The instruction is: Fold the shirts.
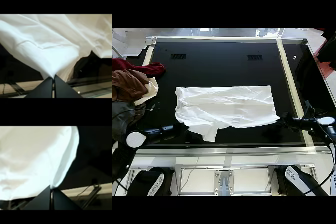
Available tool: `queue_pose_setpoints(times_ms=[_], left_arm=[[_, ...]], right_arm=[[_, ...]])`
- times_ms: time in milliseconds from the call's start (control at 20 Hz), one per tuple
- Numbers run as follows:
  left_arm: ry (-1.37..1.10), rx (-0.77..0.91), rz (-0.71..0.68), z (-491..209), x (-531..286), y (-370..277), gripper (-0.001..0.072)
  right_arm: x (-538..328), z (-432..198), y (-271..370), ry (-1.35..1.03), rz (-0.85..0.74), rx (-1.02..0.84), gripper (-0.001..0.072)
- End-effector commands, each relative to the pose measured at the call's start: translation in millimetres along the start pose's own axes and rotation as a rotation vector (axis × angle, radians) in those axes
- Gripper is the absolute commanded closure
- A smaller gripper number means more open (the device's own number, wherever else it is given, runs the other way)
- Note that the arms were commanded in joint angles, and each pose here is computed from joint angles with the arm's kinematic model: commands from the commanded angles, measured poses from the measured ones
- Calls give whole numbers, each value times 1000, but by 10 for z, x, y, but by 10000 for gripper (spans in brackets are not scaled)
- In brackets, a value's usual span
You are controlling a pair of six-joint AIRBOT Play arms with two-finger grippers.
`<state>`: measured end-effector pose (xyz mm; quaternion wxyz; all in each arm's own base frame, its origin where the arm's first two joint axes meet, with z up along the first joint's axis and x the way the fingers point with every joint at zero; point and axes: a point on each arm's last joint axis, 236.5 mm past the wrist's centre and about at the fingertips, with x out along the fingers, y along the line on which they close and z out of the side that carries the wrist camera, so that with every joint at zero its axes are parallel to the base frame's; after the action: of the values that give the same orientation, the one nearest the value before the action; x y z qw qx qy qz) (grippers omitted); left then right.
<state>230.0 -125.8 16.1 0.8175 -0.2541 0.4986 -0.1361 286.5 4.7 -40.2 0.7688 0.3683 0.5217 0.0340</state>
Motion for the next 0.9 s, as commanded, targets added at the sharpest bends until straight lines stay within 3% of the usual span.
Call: queue_pose_setpoints(times_ms=[0, 250, 500, 650, 850], left_arm=[[-3, 62, 149, 18, -383, 170, 701], [-64, 186, 146, 463, -667, -128, 701], [30, 327, 321, 1145, -386, 107, 700], [71, 372, 468, 1515, -83, 484, 700], [0, 398, 459, 2023, 392, 495, 700]], right_arm=[[-309, -152, 255, -7, 16, -116, 699], [-642, -102, 589, -134, 53, -201, 701], [-950, 526, 1044, -361, 50, -326, 702], [-752, 776, 991, -307, 20, -301, 702], [-193, 1057, 784, -191, 0, -229, 701]])
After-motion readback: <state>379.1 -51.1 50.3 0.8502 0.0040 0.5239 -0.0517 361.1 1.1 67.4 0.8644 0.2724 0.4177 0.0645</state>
